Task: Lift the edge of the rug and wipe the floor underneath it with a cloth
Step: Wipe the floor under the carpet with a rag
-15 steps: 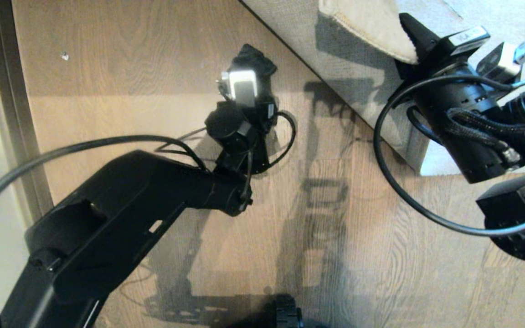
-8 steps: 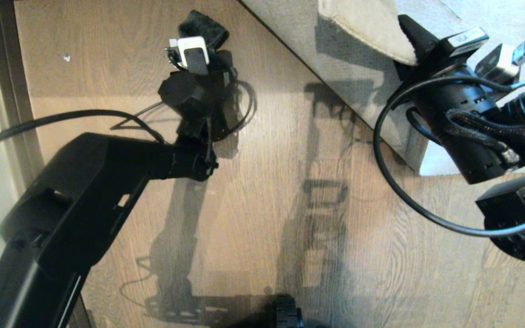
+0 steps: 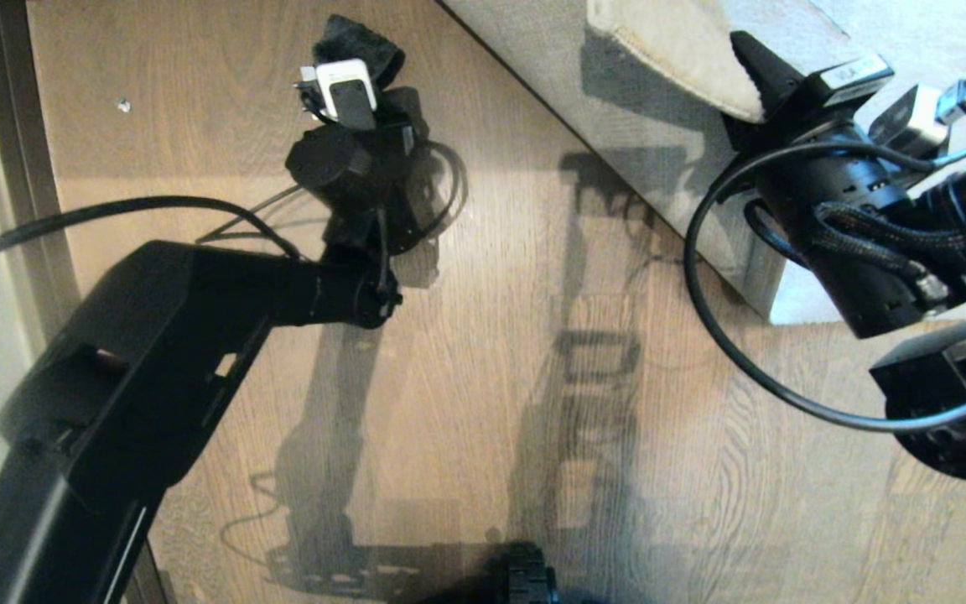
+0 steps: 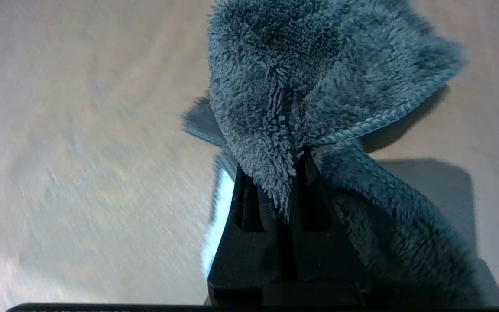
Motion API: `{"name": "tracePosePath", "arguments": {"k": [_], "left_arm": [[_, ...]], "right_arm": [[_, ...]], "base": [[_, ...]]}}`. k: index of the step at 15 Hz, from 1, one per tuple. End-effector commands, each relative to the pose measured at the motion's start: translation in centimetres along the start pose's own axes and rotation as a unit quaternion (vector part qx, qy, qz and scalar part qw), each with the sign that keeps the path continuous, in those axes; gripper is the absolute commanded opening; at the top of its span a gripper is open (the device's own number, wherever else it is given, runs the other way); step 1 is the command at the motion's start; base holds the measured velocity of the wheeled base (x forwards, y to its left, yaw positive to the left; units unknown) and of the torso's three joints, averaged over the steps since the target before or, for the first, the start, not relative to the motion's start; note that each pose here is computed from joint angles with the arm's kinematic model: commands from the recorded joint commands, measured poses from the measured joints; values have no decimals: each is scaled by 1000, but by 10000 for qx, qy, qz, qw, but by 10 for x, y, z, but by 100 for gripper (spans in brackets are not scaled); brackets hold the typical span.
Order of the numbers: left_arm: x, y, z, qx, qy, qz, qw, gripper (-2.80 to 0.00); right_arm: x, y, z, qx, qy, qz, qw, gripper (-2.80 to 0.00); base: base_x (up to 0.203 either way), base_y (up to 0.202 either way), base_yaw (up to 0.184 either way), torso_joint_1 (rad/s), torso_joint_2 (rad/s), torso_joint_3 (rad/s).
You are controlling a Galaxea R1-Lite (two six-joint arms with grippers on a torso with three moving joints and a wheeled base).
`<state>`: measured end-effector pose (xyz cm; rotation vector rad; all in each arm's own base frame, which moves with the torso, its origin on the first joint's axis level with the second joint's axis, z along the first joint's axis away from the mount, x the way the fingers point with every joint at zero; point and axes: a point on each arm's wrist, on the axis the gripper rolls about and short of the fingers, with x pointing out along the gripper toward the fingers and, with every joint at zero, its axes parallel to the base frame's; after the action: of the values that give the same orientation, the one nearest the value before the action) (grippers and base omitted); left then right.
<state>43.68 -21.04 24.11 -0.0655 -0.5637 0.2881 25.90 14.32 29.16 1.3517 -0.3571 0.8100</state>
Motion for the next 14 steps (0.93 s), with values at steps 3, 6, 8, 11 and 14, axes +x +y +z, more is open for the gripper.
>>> {"name": "tracePosePath", "arguments": {"k": [3, 6, 8, 11, 14], "left_arm": [[-57, -57, 30, -419, -29, -619, 9972, -280], [-93, -79, 36, -506, 83, -870, 9949, -280], [-110, -81, 27, -472, 205, -959, 9941, -280], [-134, -77, 16, -379, 357, -1110, 9925, -280], [-147, -73, 22, -422, 385, -1213, 9910, -280]], "right_arm": [[0, -1, -1, 47, -36, 133, 9999, -280], [0, -3, -1, 46, -28, 118, 9999, -280], [0, -4, -2, 45, -32, 108, 9999, -280], [1, -5, -2, 36, -27, 93, 9999, -280], [1, -8, -3, 35, -15, 61, 10000, -280]], "base": [[0, 0, 0, 0, 0, 0], [0, 0, 0, 0, 0, 0], [0, 0, 0, 0, 0, 0], [0, 0, 0, 0, 0, 0], [0, 0, 0, 0, 0, 0]]}}
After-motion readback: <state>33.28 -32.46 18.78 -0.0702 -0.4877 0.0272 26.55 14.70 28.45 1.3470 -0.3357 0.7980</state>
